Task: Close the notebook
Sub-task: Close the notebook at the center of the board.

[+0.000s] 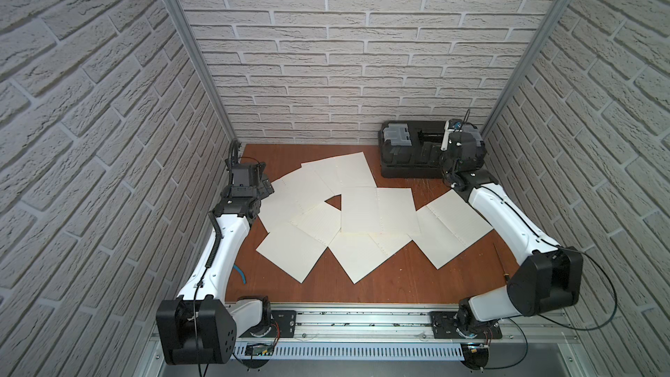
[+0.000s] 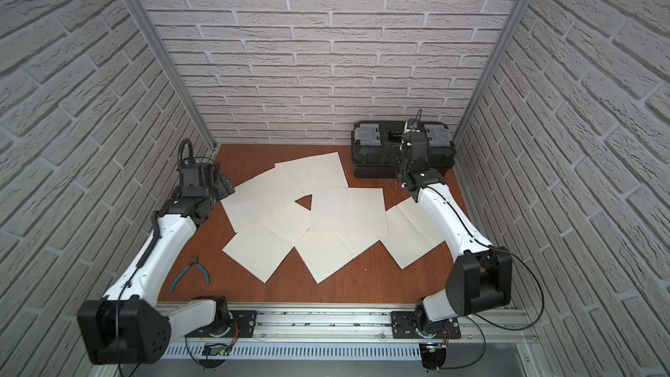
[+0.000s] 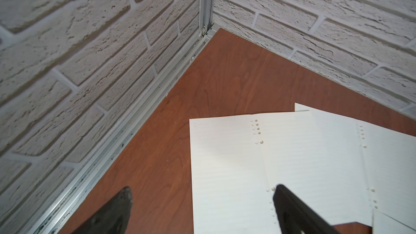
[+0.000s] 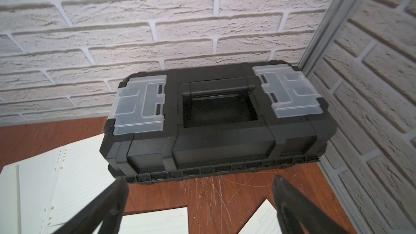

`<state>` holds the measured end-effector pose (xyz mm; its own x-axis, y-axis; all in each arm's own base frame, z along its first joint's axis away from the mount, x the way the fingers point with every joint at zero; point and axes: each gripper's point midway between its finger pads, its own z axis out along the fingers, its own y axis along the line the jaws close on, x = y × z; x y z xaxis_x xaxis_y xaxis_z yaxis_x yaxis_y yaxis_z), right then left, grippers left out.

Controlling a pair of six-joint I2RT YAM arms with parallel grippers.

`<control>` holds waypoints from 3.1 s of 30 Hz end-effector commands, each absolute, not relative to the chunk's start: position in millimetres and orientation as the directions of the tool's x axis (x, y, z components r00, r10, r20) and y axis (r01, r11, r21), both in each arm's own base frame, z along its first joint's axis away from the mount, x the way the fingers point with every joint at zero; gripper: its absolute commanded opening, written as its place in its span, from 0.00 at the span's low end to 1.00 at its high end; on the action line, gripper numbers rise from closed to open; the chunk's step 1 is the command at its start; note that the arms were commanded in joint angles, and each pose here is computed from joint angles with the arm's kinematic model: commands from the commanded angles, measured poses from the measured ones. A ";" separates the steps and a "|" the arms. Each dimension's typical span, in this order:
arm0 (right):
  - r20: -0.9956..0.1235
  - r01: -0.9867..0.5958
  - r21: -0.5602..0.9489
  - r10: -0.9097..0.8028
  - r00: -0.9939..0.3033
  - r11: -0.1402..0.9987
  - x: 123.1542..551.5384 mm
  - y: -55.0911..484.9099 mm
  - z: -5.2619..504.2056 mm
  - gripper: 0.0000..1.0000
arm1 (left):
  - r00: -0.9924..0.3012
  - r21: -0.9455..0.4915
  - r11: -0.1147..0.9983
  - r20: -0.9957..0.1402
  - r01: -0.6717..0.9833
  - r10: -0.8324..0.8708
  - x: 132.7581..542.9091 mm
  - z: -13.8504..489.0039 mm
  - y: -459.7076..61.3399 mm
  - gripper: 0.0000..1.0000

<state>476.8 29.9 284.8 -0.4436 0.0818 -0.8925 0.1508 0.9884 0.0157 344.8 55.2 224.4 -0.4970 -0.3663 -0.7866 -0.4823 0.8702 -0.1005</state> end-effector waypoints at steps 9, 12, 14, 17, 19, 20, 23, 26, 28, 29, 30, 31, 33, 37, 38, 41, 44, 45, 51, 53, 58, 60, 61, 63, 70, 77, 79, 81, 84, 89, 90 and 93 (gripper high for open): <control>-0.753 -0.094 0.124 0.032 -0.658 0.988 504.8 141.1 238.7 0.99 | -0.582 -0.202 0.836 -0.634 -0.510 -0.509 315.2 186.0 44.7 0.98; -0.708 -0.150 0.135 -0.010 -0.706 0.979 513.0 173.1 225.9 0.99 | -0.594 -0.203 0.822 -0.602 -0.532 -0.533 312.7 175.1 44.9 0.98; -0.702 -0.235 0.200 -0.029 -0.711 0.951 513.4 201.7 225.0 0.99 | -0.593 -0.219 0.814 -0.588 -0.538 -0.550 312.6 169.5 43.0 0.98; -0.686 -0.300 0.237 -0.059 -0.725 0.924 516.5 234.3 207.9 0.99 | -0.584 -0.241 0.797 -0.570 -0.554 -0.578 312.3 161.2 42.0 0.98; -0.664 -0.329 0.263 -0.078 -0.744 0.907 517.3 254.0 198.9 0.99 | -0.590 -0.263 0.797 -0.556 -0.544 -0.586 314.5 155.8 37.7 0.98; -0.650 -0.341 0.275 -0.087 -0.755 0.899 517.1 262.2 195.2 0.99 | -0.593 -0.263 0.794 -0.548 -0.547 -0.590 315.3 152.8 37.7 0.98; -0.617 -0.385 0.312 -0.123 -0.777 0.868 514.1 290.2 178.7 0.99 | -0.611 -0.249 0.786 -0.513 -0.565 -0.602 315.5 139.5 37.9 0.98; -0.596 -0.413 0.356 -0.136 -0.791 0.838 510.2 313.5 163.2 0.99 | -0.623 -0.244 0.775 -0.478 -0.583 -0.619 316.7 126.4 36.9 0.98; -0.585 -0.421 0.364 -0.147 -0.798 0.831 508.7 324.5 152.8 0.99 | -0.622 -0.244 0.761 -0.454 -0.602 -0.638 317.2 117.1 37.1 0.98; -0.580 -0.426 0.374 -0.151 -0.801 0.824 507.9 330.3 148.8 0.99 | -0.623 -0.246 0.756 -0.444 -0.607 -0.645 318.2 113.3 36.9 0.98; -0.575 -0.428 0.382 -0.151 -0.804 0.819 507.7 334.7 145.4 0.99 | -0.624 -0.247 0.753 -0.436 -0.610 -0.649 319.3 110.3 36.3 0.98; -0.567 -0.428 0.394 -0.151 -0.810 0.814 507.4 339.3 140.5 0.99 | -0.626 -0.246 0.750 -0.427 -0.614 -0.652 320.2 107.4 36.0 0.98; -0.556 -0.432 0.410 -0.156 -0.817 0.804 506.5 348.7 132.4 0.99 | -0.630 -0.240 0.746 -0.413 -0.621 -0.657 322.1 102.3 36.1 0.98; -0.539 -0.441 0.444 -0.160 -0.827 0.780 505.0 367.2 122.1 0.99 | -0.641 -0.231 0.743 -0.388 -0.628 -0.662 324.1 92.3 35.6 0.98; -0.537 -0.442 0.454 -0.158 -0.829 0.774 505.6 371.2 120.6 1.00 | -0.642 -0.231 0.743 -0.384 -0.629 -0.663 324.2 90.2 35.4 0.97; -0.525 -0.443 0.471 -0.161 -0.836 0.763 505.9 381.2 114.3 0.95 | -0.638 -0.254 0.741 -0.386 -0.621 -0.667 327.4 85.8 33.7 0.93; -0.510 -0.435 0.486 -0.159 -0.845 0.758 506.2 386.9 107.3 0.89 | -0.633 -0.262 0.736 -0.382 -0.624 -0.673 327.6 79.9 33.2 0.91; -0.507 -0.434 0.490 -0.158 -0.847 0.756 506.2 388.6 105.6 0.88 | -0.633 -0.265 0.735 -0.380 -0.624 -0.674 328.3 78.2 33.0 0.89; -0.471 -0.428 0.522 -0.169 -0.866 0.738 501.7 397.8 84.5 0.73 | -0.648 -0.275 0.735 -0.350 -0.620 -0.677 331.3 64.4 30.0 0.82; -0.460 -0.427 0.535 -0.173 -0.871 0.729 500.2 401.4 76.5 0.67 | -0.650 -0.270 0.733 -0.343 -0.624 -0.679 331.0 60.3 30.7 0.80; -0.449 -0.425 0.544 -0.177 -0.876 0.724 498.5 406.4 65.0 0.64 | -0.652 -0.267 0.729 -0.329 -0.630 -0.683 329.3 52.0 31.0 0.78; -0.448 -0.424 0.544 -0.177 -0.876 0.724 498.7 407.1 62.4 0.63 | -0.651 -0.263 0.727 -0.324 -0.634 -0.686 328.1 49.2 32.0 0.78; -0.446 -0.422 0.544 -0.177 -0.877 0.725 498.7 407.5 60.4 0.63 | -0.651 -0.263 0.726 -0.321 -0.636 -0.687 327.7 48.1 32.3 0.78; -0.446 -0.422 0.541 -0.177 -0.877 0.728 499.4 407.2 59.8 0.63 | -0.651 -0.263 0.724 -0.317 -0.638 -0.689 327.1 45.9 32.3 0.77; -0.434 -0.413 0.532 -0.180 -0.883 0.739 499.6 405.4 50.8 0.63 | -0.656 -0.266 0.721 -0.301 -0.640 -0.693 328.9 38.3 30.9 0.76; -0.424 -0.409 0.534 -0.184 -0.887 0.740 498.9 404.9 46.3 0.63 | -0.657 -0.267 0.719 -0.292 -0.642 -0.695 329.5 33.3 31.0 0.75; -0.422 -0.409 0.536 -0.185 -0.887 0.739 498.4 405.1 46.0 0.63 | -0.658 -0.272 0.719 -0.289 -0.639 -0.695 329.9 32.7 30.0 0.74; -0.418 -0.407 0.536 -0.186 -0.889 0.740 497.8 404.9 44.3 0.63 | -0.658 -0.277 0.718 -0.287 -0.639 -0.696 330.1 31.8 29.7 0.73; -0.415 -0.407 0.536 -0.188 -0.890 0.740 497.0 404.6 43.7 0.64 | -0.660 -0.282 0.718 -0.283 -0.636 -0.696 329.5 29.8 28.7 0.72; -0.406 -0.404 0.540 -0.191 -0.893 0.738 495.1 404.8 41.8 0.63 | -0.664 -0.300 0.717 -0.273 -0.629 -0.697 329.9 26.1 25.9 0.70; -0.405 -0.403 0.543 -0.190 -0.894 0.737 494.8 405.1 42.0 0.63 | -0.664 -0.306 0.717 -0.272 -0.626 -0.696 330.3 26.1 24.9 0.69; -0.401 -0.403 0.547 -0.193 -0.896 0.734 493.3 405.8 42.0 0.63 | -0.660 -0.338 0.716 -0.282 -0.611 -0.696 333.3 28.6 22.2 0.68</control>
